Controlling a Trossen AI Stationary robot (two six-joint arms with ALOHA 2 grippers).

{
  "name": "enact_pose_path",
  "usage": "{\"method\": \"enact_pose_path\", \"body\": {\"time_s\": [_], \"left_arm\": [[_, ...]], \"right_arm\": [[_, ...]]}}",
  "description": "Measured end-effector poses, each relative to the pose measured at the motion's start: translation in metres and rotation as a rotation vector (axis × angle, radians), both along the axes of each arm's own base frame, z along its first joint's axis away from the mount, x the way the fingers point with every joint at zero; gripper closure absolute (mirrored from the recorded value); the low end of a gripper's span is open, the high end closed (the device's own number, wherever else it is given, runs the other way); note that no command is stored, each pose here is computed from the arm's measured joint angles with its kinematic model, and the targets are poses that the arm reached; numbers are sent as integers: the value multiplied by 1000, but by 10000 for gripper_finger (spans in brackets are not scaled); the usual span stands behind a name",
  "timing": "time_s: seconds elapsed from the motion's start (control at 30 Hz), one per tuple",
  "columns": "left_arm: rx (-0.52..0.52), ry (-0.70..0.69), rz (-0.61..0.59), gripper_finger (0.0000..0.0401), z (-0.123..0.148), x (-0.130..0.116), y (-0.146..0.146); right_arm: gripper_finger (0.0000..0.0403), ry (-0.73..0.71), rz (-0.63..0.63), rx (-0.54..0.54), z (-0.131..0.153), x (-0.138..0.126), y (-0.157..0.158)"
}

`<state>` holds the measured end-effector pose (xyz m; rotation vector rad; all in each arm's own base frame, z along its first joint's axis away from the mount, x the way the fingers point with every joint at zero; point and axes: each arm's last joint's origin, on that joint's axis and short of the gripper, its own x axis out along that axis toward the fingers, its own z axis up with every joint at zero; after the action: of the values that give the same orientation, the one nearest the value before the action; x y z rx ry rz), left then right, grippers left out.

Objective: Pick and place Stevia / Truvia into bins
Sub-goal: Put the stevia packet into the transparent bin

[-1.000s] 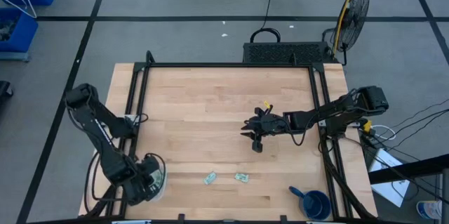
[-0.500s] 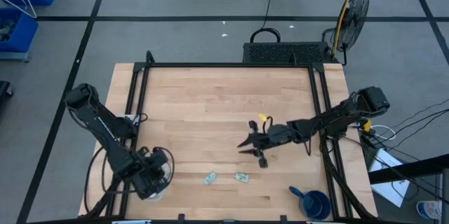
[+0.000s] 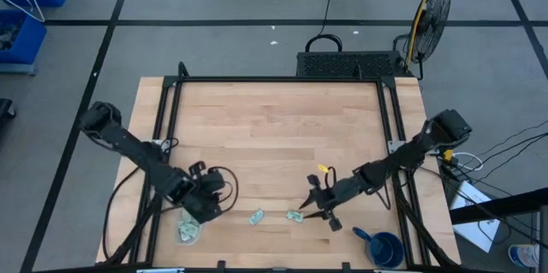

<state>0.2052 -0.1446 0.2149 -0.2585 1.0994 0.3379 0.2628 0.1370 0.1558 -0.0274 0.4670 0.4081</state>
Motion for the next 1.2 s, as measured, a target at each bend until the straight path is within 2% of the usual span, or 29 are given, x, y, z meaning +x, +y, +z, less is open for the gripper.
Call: {"method": "enact_pose_path", "body": {"time_s": [0.07, 0.23, 0.37, 0.57, 0.77, 1.0, 1.2], "left_arm": [[-4, -23, -13, 279, 1, 5, 2], [-26, -115, -74, 279, 5, 19, 3], [-26, -199, -131, 279, 10, 29, 3], [18, -313, -203, 279, 17, 40, 2], [84, -373, -223, 279, 21, 44, 2], [108, -387, -198, 279, 21, 46, 4], [108, -410, -157, 279, 23, 53, 14]], "right_arm": [[241, 2, -21, -24, -7, 2, 2], [219, 79, -73, 33, -37, 10, 4], [220, 131, -102, 52, -60, 12, 5], [239, 174, -125, 69, -72, 12, 5], [286, 160, -91, 10, -75, 13, 5], [389, 92, -66, -82, -67, 19, -8], [401, -91, -126, -156, -52, 37, -35]]}}
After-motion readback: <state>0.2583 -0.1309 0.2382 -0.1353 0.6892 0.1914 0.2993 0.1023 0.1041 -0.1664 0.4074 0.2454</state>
